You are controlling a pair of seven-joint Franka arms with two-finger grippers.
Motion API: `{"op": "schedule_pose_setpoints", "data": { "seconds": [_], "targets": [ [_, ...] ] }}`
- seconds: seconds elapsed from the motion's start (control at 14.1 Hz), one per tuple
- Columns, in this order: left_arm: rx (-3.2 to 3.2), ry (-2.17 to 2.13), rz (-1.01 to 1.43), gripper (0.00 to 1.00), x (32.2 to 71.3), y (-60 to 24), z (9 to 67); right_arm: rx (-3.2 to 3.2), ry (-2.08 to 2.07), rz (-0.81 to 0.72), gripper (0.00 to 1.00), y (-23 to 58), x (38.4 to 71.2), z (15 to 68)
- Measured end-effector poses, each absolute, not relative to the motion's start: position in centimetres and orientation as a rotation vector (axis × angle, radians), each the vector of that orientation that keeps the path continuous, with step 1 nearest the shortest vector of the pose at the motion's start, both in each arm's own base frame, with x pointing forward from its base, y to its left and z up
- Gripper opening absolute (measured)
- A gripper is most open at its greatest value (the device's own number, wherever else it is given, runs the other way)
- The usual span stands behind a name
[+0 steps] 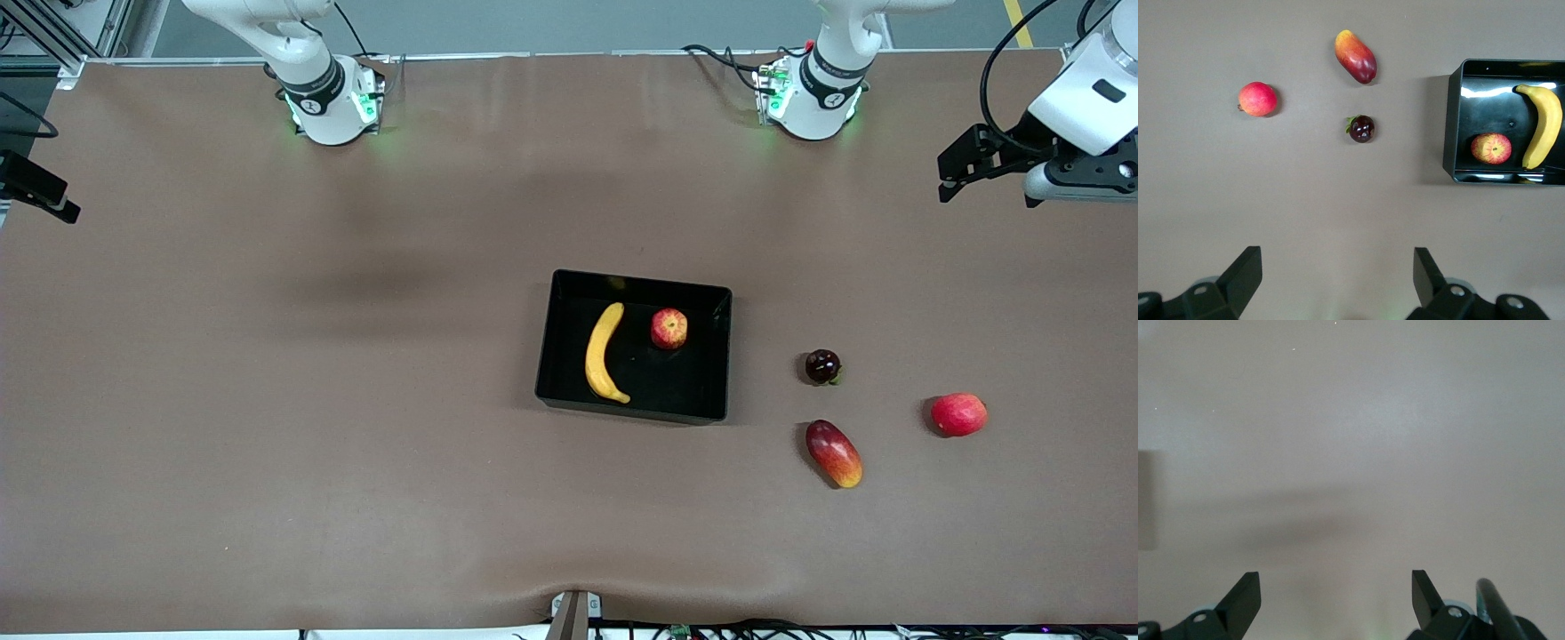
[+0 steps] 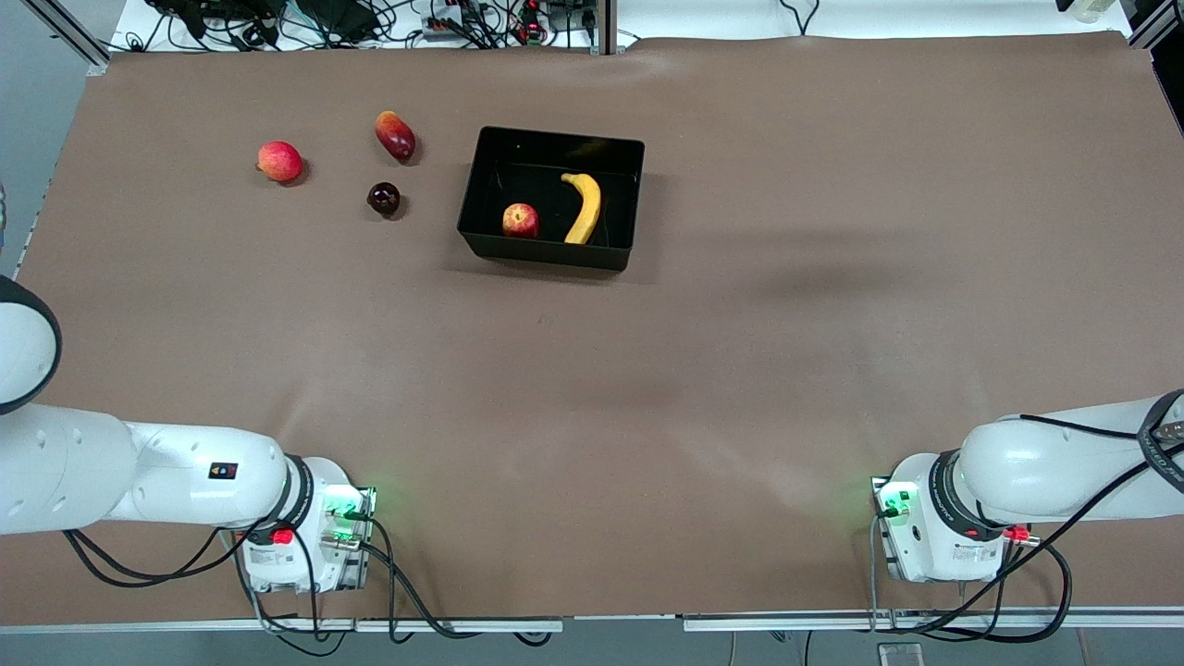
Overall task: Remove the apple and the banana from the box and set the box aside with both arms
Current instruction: 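Move the left gripper from rest toward the red apple in the tray, then lower the left gripper onto the red apple and close on it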
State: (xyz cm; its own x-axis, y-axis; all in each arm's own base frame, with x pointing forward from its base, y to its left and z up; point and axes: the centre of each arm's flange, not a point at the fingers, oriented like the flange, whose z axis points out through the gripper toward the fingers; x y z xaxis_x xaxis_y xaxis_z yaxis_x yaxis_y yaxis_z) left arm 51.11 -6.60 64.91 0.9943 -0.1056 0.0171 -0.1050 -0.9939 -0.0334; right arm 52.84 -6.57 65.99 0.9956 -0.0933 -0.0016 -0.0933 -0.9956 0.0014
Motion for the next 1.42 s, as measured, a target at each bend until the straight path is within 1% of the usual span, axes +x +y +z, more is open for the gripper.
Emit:
{"op": "schedule_pose_setpoints", "data": {
  "seconds": [0.5,0.64,0.78,0.93,1.14,1.28,1.42],
  "targets": [
    [-3.106,0.164,-0.025,1.0,51.8,-6.7,64.7,3.137,-0.147,0.0,1.0,-6.6,52.9,66.0],
    [-3.11,0.172,-0.027,1.0,53.2,-7.0,64.5,3.137,-0.147,0.001,1.0,-6.6,52.9,66.0],
    [-3.118,0.182,0.008,1.0,54.8,-8.5,63.0,3.137,-0.147,0.001,1.0,-6.6,52.9,66.0],
    [-3.121,0.167,0.057,1.0,55.9,-12.0,60.4,3.137,-0.146,0.001,1.0,-6.6,52.9,66.0],
    [-3.133,0.159,0.056,1.0,56.9,-19.3,56.2,3.137,-0.147,0.001,1.0,-6.6,52.9,66.0],
    [-3.138,0.087,0.048,1.0,56.8,-23.8,53.3,3.137,-0.148,0.001,1.0,-6.6,52.9,65.9],
    [-3.109,0.061,0.022,1.0,55.8,-27.8,49.7,3.137,-0.148,0.001,1.0,-6.6,52.9,66.0]
  ]
}}
